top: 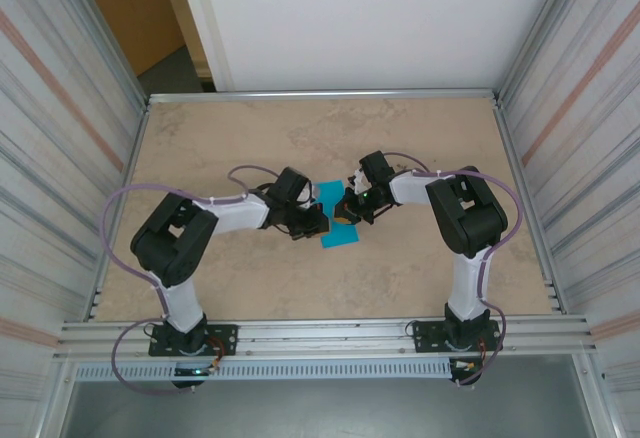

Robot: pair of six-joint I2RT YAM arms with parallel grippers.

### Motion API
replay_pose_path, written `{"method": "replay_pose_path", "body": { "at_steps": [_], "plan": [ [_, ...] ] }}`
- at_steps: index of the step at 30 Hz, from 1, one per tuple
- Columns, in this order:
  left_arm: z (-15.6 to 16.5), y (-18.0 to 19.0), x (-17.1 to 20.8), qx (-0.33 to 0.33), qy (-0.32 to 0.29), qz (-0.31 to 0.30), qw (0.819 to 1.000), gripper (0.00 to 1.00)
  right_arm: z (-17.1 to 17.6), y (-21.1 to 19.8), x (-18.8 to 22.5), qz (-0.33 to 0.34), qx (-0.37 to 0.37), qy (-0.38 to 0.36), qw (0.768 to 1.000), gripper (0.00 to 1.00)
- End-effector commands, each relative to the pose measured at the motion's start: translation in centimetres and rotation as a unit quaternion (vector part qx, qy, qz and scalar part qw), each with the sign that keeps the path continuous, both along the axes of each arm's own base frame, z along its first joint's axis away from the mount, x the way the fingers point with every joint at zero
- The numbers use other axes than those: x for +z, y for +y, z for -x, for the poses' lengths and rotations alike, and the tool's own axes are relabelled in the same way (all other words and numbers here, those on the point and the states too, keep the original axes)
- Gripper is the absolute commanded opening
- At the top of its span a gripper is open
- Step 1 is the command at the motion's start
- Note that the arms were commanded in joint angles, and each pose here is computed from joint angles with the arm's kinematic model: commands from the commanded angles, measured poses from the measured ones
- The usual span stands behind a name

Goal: Fold a paper plane with a square sheet of paper (pick it up from the middle)
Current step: Fold the triangle a second time at the center of the table.

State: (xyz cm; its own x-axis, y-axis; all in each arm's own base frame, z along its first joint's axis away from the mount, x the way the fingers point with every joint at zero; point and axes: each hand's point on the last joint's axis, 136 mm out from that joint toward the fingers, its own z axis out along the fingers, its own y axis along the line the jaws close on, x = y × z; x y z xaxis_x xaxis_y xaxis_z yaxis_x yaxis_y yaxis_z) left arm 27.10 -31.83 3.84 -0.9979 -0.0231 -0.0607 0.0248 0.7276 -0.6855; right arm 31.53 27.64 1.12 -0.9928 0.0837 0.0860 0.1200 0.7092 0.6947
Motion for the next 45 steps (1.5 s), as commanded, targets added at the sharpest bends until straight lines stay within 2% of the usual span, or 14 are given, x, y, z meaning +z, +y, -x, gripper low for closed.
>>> {"method": "replay_pose_path", "body": {
  "at_steps": [1, 5, 12, 17, 27, 38, 45],
  "plan": [
    [-0.1, -0.1, -0.4, 0.007, 0.013, -0.008, 1.0, 0.0, 3.3, -5.0, -6.1, 0.128, -0.037, 0.084, 0.987, 0.01],
    [0.9, 1.3, -2.2, 0.012, 0.034, -0.043, 0.998, 0.0, 2.2, -4.0, -4.5, 0.102, -0.038, 0.07, 0.992, 0.01],
    [2.2, 2.8, -4.0, 0.007, 0.059, -0.088, 0.994, 0.0, -0.7, -0.8, 1.9, 0.026, -0.018, 0.004, 0.999, 0.04],
    [2.2, 2.9, -4.2, 0.003, 0.063, -0.093, 0.994, 0.0, -0.4, 0.4, 4.7, 0.019, 0.014, -0.044, 0.999, 0.07],
    [2.2, 2.8, -4.1, 0.001, 0.065, -0.095, 0.993, 0.0, 2.2, 0.4, 1.9, 0.069, 0.03, -0.028, 0.997, 0.04],
    [1.7, 2.3, -3.0, -0.003, 0.055, -0.085, 0.995, 0.0, 2.8, 0.3, -0.7, 0.083, 0.048, -0.005, 0.995, 0.01],
    [-0.2, -0.3, 1.6, -0.012, -0.003, -0.006, 1.0, 0.0, 3.6, -1.1, -2.5, 0.109, 0.041, 0.014, 0.993, 0.0]
  ]
}}
